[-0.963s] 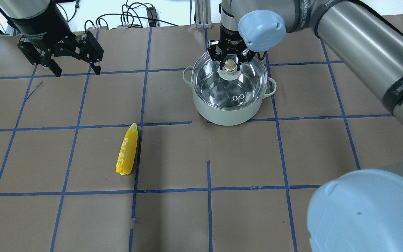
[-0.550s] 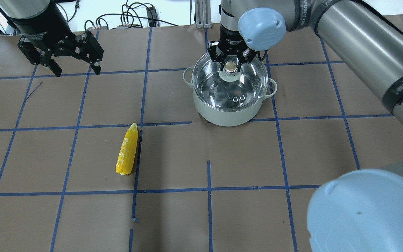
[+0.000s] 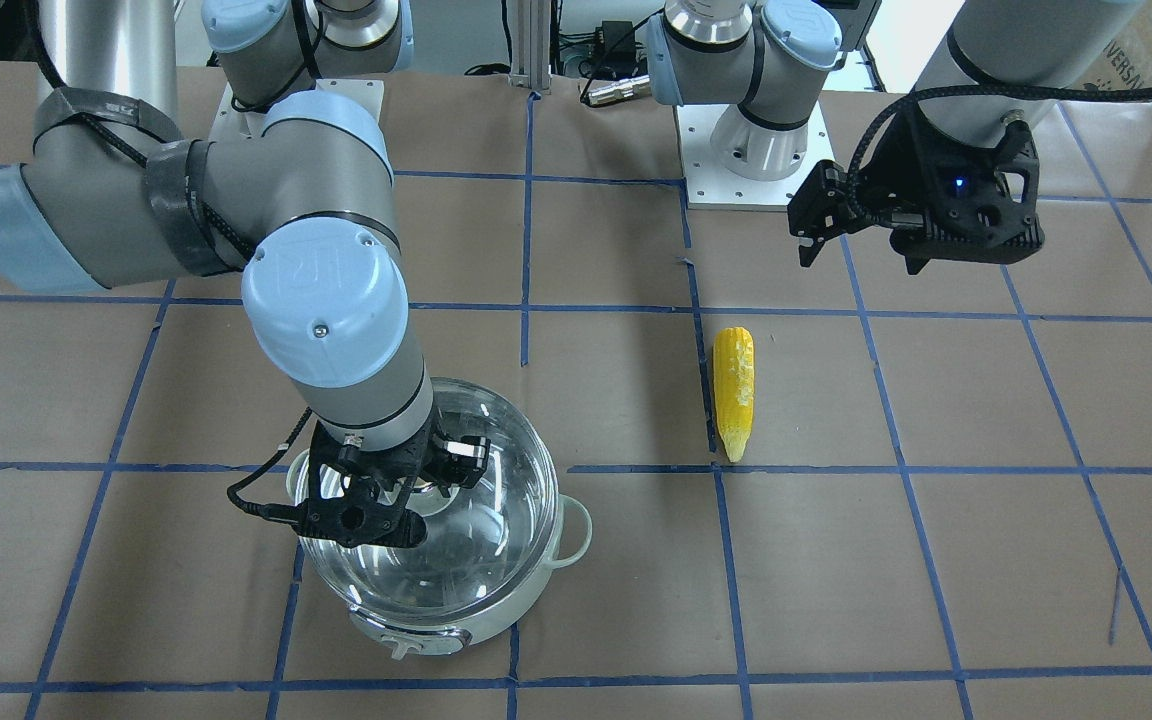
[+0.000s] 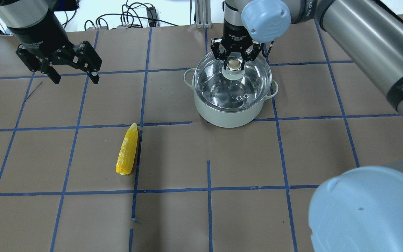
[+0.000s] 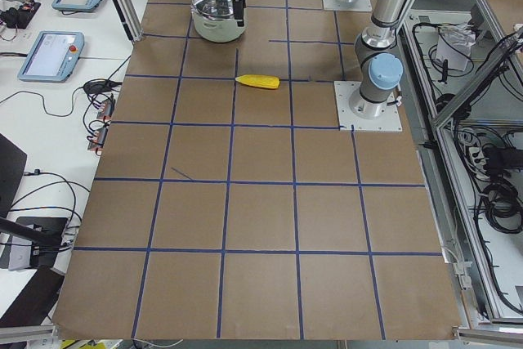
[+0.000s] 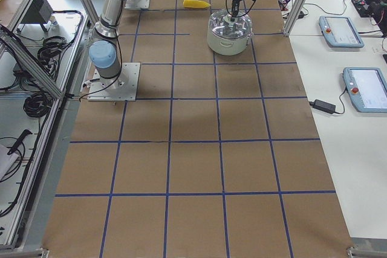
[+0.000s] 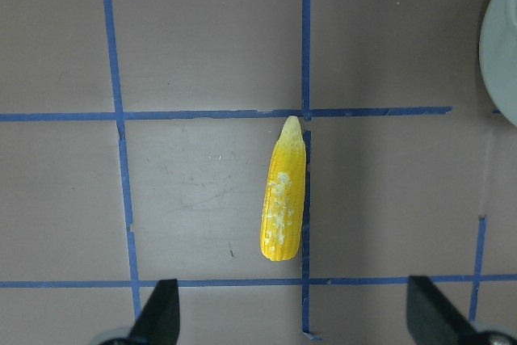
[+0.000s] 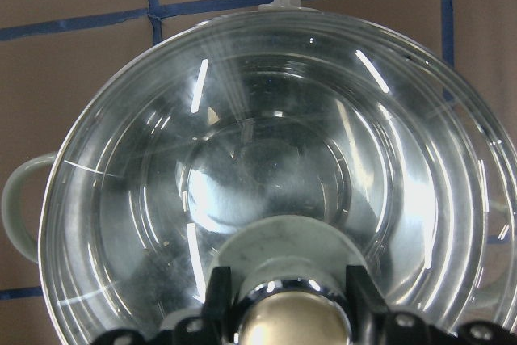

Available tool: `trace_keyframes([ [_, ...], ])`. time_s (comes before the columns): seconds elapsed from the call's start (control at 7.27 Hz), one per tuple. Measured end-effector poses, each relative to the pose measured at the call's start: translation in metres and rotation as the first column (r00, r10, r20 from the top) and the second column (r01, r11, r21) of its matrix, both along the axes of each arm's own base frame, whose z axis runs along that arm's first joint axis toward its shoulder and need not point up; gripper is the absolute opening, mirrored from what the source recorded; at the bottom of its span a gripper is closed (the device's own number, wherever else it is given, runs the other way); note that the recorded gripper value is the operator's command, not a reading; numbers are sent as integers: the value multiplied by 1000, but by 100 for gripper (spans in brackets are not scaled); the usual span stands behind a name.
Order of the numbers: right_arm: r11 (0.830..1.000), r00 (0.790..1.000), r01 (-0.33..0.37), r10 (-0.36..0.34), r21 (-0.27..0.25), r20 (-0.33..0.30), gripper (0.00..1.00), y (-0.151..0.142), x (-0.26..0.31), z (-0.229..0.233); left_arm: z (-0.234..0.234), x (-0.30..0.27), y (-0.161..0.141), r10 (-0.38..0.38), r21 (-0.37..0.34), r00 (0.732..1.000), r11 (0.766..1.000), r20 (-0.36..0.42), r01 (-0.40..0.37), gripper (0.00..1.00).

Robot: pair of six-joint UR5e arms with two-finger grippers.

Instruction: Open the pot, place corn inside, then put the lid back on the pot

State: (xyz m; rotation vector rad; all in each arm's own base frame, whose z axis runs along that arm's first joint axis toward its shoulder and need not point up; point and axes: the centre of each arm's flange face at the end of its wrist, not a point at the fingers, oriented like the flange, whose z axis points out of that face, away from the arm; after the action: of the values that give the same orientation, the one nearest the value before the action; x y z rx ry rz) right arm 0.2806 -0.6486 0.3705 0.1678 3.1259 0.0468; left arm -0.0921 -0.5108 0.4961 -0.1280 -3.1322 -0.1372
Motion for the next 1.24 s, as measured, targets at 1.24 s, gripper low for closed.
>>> trace_keyframes([
  [1.24,999,1000,19,-19,46,-1,30,7,-174,101,-251,-3,42,-15,63,1000,998,-17,16,100],
])
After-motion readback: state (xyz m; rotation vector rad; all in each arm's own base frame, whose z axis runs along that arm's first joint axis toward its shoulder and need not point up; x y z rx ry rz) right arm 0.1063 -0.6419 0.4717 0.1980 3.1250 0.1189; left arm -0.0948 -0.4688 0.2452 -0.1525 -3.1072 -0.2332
